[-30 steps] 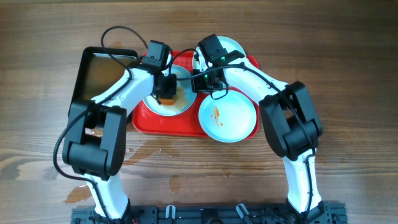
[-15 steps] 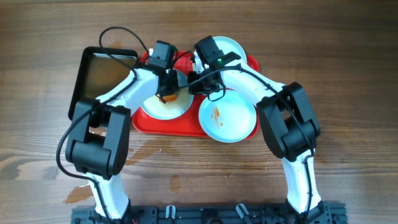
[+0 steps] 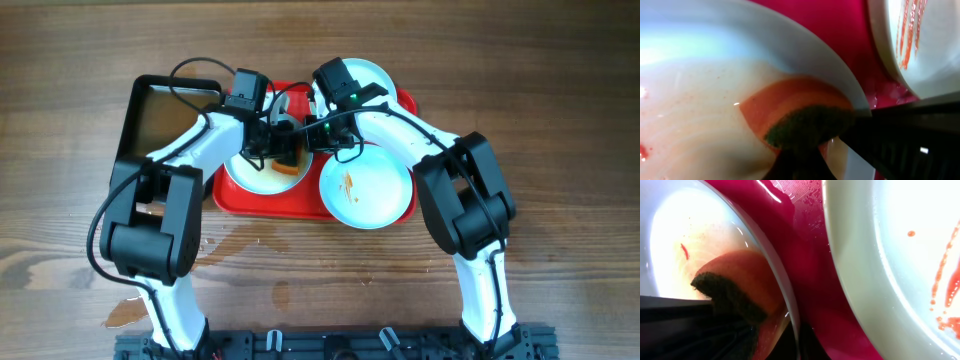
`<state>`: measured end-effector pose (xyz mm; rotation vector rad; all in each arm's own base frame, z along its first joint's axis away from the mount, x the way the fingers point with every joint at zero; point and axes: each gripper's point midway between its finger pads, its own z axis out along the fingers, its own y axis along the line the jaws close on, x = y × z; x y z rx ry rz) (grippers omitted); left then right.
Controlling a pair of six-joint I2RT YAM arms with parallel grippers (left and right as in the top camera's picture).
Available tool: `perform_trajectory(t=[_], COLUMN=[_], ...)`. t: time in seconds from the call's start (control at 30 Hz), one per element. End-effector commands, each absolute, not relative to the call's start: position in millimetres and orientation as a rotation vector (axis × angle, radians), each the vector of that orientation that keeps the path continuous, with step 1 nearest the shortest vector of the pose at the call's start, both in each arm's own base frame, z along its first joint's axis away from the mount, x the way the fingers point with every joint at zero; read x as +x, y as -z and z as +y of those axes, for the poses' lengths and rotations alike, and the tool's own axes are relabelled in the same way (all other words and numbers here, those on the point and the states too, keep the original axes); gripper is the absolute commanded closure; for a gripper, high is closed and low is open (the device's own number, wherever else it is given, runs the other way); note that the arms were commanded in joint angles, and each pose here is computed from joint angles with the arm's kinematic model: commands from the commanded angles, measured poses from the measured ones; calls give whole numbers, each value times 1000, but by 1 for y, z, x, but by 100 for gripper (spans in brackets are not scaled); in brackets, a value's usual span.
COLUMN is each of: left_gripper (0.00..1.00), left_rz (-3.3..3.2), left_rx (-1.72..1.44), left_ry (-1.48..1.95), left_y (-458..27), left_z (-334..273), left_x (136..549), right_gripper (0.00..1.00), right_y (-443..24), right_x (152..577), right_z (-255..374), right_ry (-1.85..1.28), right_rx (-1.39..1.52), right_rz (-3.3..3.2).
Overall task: Clean dirty plates on tray and stack at the side
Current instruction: 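Scrub the left plate with the sponge while right gripper holds it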
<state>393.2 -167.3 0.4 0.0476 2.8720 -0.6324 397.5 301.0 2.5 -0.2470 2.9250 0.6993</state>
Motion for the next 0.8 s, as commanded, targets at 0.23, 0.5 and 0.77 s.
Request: perform_trajectory(t=[0.23,0.5,0.77], left_gripper=[96,96,96], left_rz=[2870,2665,2939], left_rx=[-868,-1079,-1069], left_ry=[-199,-297,-83], left_y=[59,51,60], left_z=[-34,-21,-65], left_x=[367,381,343], right_gripper=[96,96,96], right_y=[6,6,6], right_x=[390,390,390], right_z=[309,309,309], right_ry=[-733,-732,-733], right_rx=[-293,-291,-292], right_rz=[2942,2942,2942])
